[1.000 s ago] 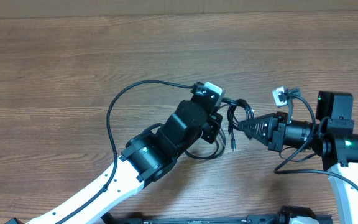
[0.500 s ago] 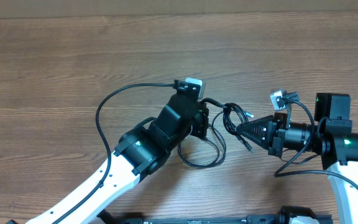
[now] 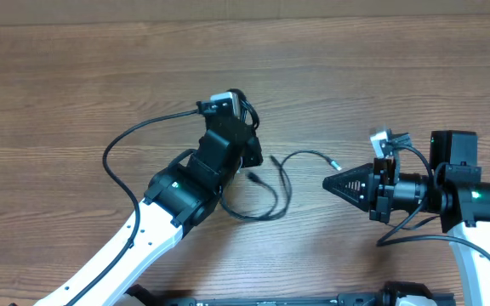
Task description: Untangle cables
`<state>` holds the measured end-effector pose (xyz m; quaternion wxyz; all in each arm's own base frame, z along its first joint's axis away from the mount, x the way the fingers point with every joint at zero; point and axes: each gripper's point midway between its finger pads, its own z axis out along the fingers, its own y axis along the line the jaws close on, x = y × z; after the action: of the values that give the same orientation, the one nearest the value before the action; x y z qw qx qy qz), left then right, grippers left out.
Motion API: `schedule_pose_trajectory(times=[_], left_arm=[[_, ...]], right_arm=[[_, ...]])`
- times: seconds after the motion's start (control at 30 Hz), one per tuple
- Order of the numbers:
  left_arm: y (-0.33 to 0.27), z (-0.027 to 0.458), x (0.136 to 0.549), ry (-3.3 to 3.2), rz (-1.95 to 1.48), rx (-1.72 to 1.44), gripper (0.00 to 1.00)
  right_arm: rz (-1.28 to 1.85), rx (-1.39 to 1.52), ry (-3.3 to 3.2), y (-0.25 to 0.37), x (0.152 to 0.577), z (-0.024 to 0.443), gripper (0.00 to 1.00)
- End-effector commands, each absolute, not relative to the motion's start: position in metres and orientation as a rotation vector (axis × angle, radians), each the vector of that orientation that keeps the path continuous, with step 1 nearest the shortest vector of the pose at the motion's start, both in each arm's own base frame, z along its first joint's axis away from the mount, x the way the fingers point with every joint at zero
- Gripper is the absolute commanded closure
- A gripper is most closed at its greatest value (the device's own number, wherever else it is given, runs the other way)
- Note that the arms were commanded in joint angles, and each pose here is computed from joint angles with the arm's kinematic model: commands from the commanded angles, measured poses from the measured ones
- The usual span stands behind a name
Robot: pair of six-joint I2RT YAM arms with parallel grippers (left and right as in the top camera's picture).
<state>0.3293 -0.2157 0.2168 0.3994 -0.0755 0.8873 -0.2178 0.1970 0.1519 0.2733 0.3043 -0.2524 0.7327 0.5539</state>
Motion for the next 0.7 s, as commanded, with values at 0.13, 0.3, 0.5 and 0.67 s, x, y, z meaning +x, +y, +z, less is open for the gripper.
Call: schedule_pose_trajectory(times=[0.13, 0.3, 0.5, 0.67], left_arm=[[-0.247, 0.235, 0.324, 2.193, -0.627, 0.163, 0.96], [-0.279, 0.238, 0.295, 2.059, -0.643, 0.742, 0.96], [-0.307, 0.245, 0.255, 1.830, -0.781, 1.163, 0.96], [-0.315, 0.248, 0.240, 1.716, -0.806, 1.296, 0.96]], right_arm=[[1.471, -0.714, 1.882, 0.154, 0.193, 0.281, 0.60], [1.453, -0.703, 1.908, 0.153, 0.195, 0.278, 0.19], [1.383, -0.532, 2.094, 0.145, 0.213, 0.261, 0.16], [1.360, -0.456, 2.146, 0.142, 0.221, 0.257, 0.15]])
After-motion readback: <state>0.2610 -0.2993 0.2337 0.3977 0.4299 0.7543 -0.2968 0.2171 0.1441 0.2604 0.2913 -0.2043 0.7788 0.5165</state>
